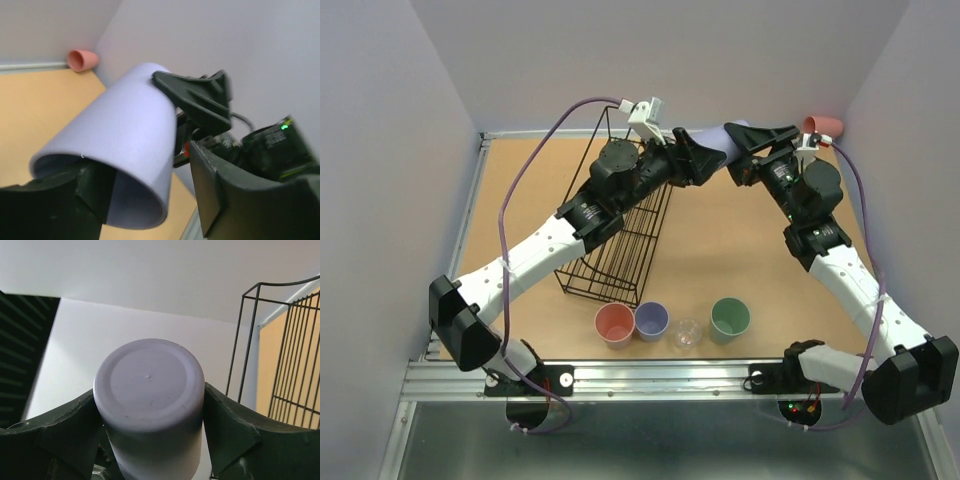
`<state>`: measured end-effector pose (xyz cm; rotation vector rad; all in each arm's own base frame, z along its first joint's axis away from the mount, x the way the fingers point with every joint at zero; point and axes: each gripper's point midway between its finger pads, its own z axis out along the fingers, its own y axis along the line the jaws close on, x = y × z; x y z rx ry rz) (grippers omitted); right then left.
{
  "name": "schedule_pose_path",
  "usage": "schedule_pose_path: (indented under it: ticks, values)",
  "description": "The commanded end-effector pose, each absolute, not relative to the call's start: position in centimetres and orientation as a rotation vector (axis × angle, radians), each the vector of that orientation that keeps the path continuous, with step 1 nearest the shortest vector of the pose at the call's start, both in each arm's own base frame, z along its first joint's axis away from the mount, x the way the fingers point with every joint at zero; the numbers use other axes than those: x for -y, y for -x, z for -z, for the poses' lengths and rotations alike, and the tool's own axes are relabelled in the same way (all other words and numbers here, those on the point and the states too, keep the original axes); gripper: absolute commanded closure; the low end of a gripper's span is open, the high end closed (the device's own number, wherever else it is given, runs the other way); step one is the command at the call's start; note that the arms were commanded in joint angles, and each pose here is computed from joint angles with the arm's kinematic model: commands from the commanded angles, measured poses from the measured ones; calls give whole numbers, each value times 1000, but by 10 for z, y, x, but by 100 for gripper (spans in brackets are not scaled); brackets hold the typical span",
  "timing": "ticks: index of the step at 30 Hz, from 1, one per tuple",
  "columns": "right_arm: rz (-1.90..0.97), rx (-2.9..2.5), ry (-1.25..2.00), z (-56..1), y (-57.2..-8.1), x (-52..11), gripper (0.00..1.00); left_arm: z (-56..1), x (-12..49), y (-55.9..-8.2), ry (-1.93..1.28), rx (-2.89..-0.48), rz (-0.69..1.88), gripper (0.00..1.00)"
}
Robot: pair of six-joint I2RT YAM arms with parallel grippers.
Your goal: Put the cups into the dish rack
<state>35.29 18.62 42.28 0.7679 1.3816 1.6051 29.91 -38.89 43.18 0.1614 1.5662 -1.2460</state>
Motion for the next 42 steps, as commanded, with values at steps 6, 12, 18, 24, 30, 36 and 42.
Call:
schedule_pose_path:
  ticks: [6,12,18,24,30,36,42]
  values:
    - [-1428,-1420,-551,-442,-372,-198,100,-404,324,-283,-77,-1611,1072,11]
    - [-1227,-1493,-412,-430,-420,-210,100,-381,263,-259,68,-1657,977,11]
    - [-1000,-1571,-240,-419,-464,-243,100,-362,219,-234,152,-1692,930,12]
    - [-779,-1623,-118,-393,-498,-278,100,-357,186,-219,210,-1700,880,13]
    - [-567,-1660,-23,-366,-516,-299,99,-358,163,-212,222,-1696,807,13]
    - [-427,-1690,13,-340,-524,-297,100,-357,151,-206,221,-1697,778,13]
    - [-389,-1701,35,-323,-536,-302,100,-354,144,-203,207,-1699,749,13]
